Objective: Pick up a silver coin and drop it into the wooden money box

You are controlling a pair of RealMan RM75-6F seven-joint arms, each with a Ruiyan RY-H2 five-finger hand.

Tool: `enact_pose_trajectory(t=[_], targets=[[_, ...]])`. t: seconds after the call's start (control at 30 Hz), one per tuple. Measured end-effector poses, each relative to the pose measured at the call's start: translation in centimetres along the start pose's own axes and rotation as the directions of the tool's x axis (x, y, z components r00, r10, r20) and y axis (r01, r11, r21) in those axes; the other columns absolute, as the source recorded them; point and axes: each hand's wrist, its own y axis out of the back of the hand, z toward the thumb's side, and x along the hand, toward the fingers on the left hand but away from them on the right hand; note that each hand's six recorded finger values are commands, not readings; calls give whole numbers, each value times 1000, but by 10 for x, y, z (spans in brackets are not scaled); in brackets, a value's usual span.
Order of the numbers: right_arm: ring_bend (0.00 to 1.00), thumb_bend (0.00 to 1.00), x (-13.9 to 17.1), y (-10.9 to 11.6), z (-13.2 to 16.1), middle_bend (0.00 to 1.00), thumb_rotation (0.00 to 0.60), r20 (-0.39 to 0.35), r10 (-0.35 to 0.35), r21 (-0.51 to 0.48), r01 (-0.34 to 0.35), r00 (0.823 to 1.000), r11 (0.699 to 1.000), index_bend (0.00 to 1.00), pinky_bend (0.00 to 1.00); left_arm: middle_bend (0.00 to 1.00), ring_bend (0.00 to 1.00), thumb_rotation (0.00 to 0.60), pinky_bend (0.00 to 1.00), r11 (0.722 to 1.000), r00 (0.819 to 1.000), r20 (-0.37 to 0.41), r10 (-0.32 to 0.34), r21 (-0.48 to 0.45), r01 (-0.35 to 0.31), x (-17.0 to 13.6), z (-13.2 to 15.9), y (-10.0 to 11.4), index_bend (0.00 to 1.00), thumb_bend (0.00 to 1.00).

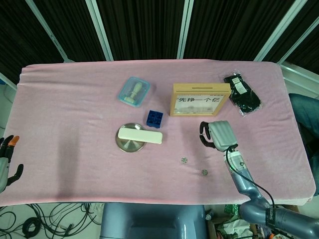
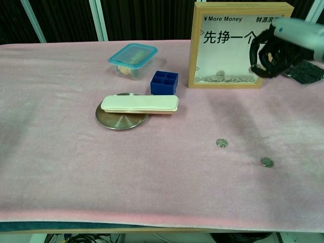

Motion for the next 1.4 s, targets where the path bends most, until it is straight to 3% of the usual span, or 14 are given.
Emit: enact_pose_trajectory(t=[0.3,0.53,0.9,1.17,1.4], targets=[[820,411,-62,67,35,745,600,-3,-23,38,23,1000,999,691,834,43,0,600,0,1000,1000,-23,-11,-10,11,1,-3,-1,65,403],[820,411,-108,91,57,745,600,-4,-13,64,13,1000,998,691,835,43,0,600,0,999,999,-50,-20,-26,19,3,-6,-2,65,402],[820,411,-157,106,62,745,600,33,-15,112,12,999,994,691,835,42,0,600,0,1000,998,-60,-18,-26,16,5,-7,0,65,403],[820,411,-161,94,55,745,600,51,41,124,-47,998,991,692,835,42,0,600,0,1000,998,-64,-16,-26,15,5,-8,0,65,403],[820,410,-162,103,55,745,600,52,24,119,-30,998,992,699,835,42,0,600,0,1000,998,-68,-17,-25,15,5,-8,0,65,403]])
